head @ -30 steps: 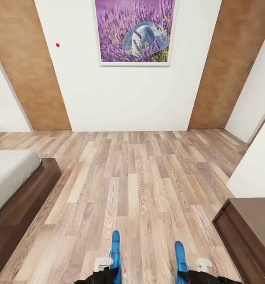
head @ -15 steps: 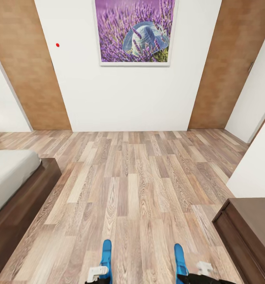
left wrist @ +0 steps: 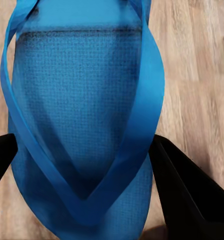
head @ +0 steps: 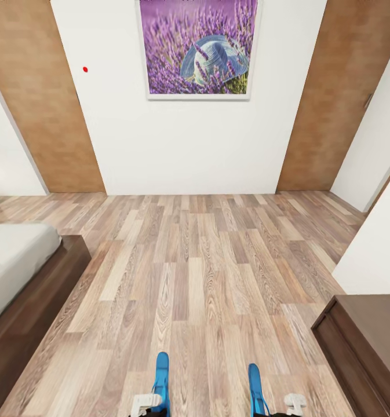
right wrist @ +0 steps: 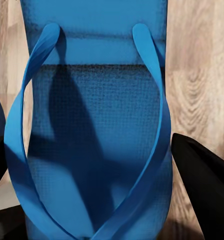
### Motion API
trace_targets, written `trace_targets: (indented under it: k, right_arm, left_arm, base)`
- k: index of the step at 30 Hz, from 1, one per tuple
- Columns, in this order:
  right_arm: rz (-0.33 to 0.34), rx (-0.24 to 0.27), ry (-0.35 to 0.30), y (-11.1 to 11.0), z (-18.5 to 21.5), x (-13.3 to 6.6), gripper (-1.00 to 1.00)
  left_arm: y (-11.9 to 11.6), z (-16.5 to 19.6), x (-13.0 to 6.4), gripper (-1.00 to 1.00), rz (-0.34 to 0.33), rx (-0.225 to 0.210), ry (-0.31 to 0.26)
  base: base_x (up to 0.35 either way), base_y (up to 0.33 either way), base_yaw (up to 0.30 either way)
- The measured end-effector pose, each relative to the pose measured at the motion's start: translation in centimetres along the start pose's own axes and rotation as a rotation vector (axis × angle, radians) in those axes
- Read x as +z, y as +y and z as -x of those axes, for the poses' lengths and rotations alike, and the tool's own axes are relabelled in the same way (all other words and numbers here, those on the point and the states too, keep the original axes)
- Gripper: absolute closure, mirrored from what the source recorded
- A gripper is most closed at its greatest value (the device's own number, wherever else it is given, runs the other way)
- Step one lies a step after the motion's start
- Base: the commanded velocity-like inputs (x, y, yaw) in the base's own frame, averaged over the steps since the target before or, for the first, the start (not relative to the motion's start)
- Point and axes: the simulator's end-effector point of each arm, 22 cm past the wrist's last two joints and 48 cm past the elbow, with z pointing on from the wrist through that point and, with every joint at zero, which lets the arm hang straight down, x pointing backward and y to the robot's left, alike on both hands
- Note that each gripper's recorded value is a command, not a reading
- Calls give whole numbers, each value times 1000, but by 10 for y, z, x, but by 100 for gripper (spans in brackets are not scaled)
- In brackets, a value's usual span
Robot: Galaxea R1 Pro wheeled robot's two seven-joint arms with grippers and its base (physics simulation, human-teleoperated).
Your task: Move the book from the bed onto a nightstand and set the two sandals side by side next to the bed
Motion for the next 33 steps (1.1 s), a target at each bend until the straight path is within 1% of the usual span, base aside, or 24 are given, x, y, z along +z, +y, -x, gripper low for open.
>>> trace_targets:
  k: [5, 13, 25, 33]
  right_arm:
    - [1, 2, 2, 7, 4, -7, 100]
    - [1, 3, 2, 17, 12, -17, 100]
    - [1, 3, 3, 17, 12, -17, 100]
    - [1, 2, 3, 18, 11, -17, 100]
  left_arm:
    - [-10, 5, -7, 100, -27, -2, 3]
    - [-20, 15, -18, 100, -30, -3, 4]
    - [-20, 14, -18, 100, -30, -5, 5]
    - [-19, 15, -18, 100, -29, -4, 4]
  base:
    - [0, 0, 0]
    - [0, 0, 0]
    - [1, 0, 0]
    - [260, 0, 0]
